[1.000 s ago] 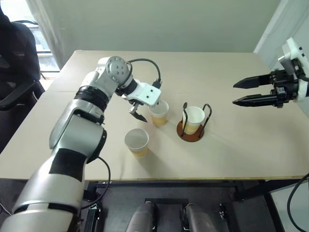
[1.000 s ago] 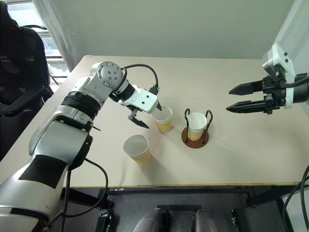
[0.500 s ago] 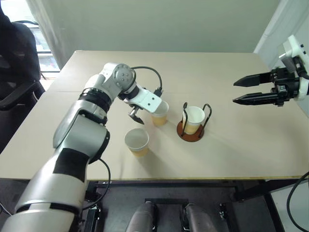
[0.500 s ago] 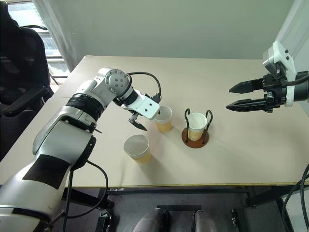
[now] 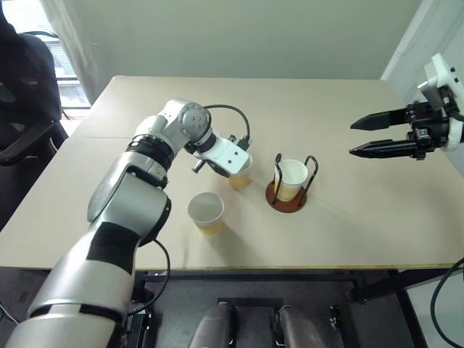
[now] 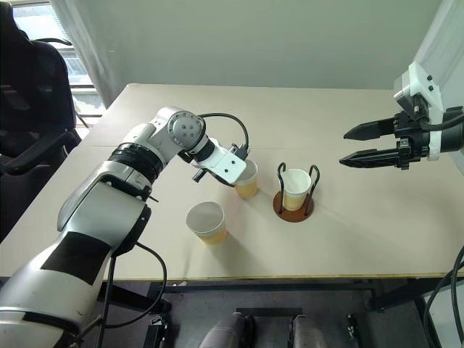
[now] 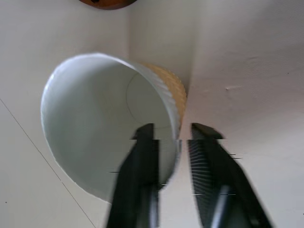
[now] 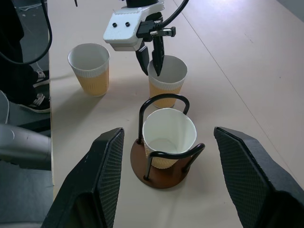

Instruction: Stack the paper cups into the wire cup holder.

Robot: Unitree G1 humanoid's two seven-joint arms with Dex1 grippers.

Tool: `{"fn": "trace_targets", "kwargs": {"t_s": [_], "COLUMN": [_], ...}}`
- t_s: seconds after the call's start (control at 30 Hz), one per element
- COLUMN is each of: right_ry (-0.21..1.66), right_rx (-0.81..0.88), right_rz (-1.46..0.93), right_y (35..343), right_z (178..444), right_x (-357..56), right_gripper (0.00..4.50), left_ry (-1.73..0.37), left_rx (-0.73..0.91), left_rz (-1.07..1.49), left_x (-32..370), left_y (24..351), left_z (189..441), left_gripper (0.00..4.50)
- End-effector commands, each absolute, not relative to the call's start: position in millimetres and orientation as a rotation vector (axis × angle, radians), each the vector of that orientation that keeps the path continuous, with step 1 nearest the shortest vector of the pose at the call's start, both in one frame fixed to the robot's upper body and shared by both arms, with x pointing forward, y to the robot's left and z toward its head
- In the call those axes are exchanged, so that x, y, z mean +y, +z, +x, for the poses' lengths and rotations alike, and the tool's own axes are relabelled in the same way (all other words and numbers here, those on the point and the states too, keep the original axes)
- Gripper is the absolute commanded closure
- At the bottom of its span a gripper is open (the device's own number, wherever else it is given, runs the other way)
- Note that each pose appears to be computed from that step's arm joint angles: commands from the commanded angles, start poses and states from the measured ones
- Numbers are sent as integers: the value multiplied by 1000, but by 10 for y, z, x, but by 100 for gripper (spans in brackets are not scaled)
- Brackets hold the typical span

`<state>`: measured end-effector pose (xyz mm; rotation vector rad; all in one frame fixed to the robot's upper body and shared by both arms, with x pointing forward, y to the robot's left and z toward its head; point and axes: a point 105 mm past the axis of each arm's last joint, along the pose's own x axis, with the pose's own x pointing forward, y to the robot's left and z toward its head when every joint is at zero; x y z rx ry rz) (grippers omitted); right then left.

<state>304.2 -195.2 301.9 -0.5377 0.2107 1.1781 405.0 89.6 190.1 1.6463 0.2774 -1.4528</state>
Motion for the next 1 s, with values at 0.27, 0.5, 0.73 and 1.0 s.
{"fn": "trace_targets", "kwargs": {"t_s": [0.27, 0.5, 0.73, 1.0], "right_ry": [1183, 1221, 1232, 1232], "right_rx": [222, 177, 183, 210], "right_rz": [-616, -716, -746, -752], "right_y": [3003, 2943, 2845, 2814], "right_z": [3030, 3111, 3174, 3185], "right_x": [-2056, -2157, -2188, -2237], "right_gripper": [146, 146, 146, 146], "left_ry": [-1412, -1380, -1379, -1397], "left_rx": [355, 393, 276, 170], "left_rz": [1664, 1577, 1501, 1477], "left_x": [1102, 1220, 997, 698], "left_y": [2209, 2594, 3003, 3275], "left_z": [4047, 3991, 3919, 3837], "left_gripper": [444, 444, 444, 444]}}
